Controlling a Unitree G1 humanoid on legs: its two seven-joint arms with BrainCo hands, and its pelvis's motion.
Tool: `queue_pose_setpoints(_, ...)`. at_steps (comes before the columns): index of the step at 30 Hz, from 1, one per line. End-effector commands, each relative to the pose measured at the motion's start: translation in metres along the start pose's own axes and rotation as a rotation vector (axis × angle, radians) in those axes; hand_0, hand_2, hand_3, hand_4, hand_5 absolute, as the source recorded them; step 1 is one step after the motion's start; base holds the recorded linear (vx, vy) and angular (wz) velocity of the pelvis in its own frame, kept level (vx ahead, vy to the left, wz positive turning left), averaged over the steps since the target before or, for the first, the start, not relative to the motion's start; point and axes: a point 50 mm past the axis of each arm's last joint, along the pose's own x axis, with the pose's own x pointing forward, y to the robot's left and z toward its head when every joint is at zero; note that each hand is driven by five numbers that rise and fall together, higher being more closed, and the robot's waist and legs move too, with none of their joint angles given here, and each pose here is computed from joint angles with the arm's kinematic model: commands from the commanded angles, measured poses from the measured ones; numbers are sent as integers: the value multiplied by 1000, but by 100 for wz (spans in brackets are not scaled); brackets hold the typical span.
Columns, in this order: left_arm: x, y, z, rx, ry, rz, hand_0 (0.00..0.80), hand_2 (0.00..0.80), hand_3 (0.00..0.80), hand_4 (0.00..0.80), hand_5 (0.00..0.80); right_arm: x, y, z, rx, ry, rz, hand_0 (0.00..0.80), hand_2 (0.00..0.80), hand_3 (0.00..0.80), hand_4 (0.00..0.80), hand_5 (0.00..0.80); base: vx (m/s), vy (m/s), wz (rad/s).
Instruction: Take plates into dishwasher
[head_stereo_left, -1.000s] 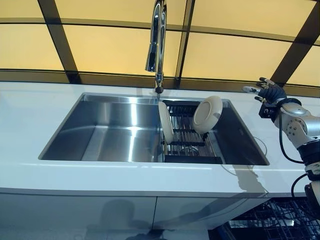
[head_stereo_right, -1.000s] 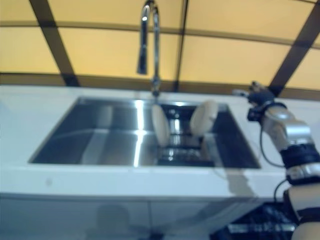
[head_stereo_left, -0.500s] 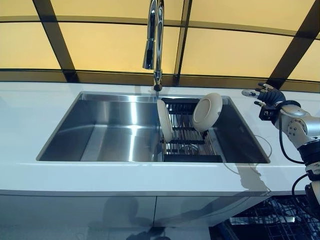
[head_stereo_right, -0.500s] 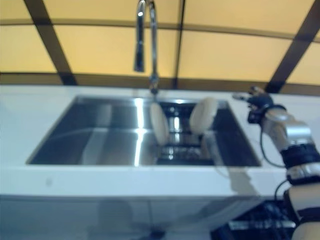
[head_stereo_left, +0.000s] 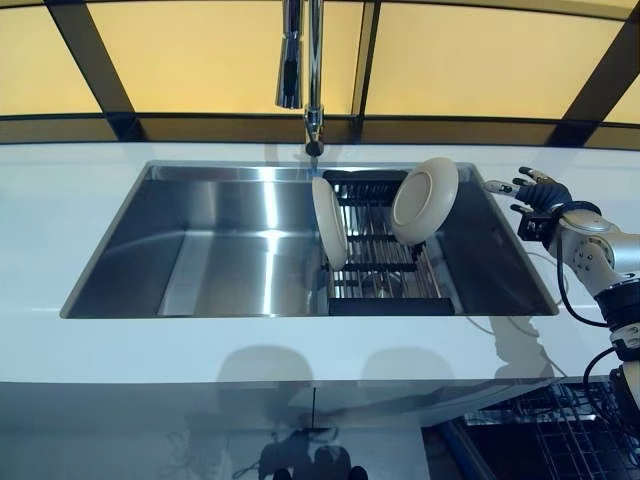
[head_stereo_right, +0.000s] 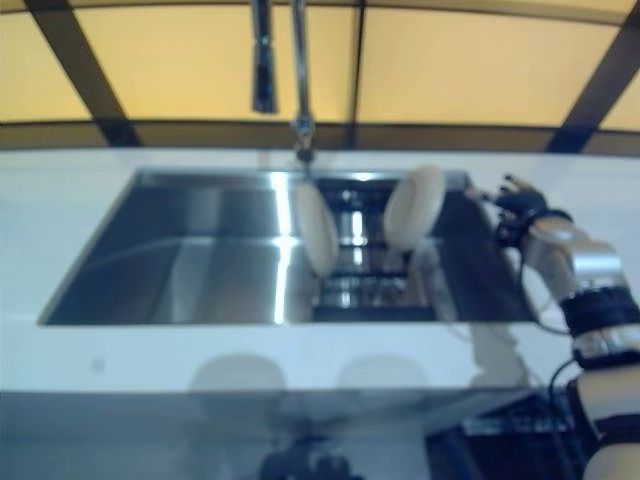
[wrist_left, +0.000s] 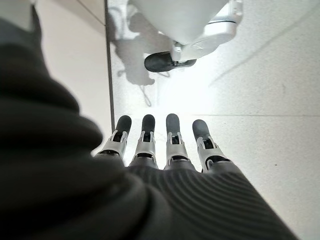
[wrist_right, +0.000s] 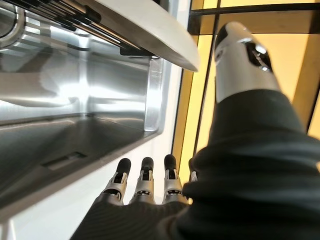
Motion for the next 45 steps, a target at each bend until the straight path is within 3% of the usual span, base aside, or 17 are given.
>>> queue_pose_setpoints(1, 0, 5, 10, 39, -32, 6, 0, 0, 0, 0, 0, 0, 11, 47, 22, -131, 11, 0, 0, 0, 0, 0, 0, 0, 0)
queue_pose_setpoints(45, 1, -3, 22, 40, -81, -3, 0, 0, 0, 0, 0, -2, 60, 63, 65, -165, 116, 0, 0, 0, 0, 0, -3, 1, 1)
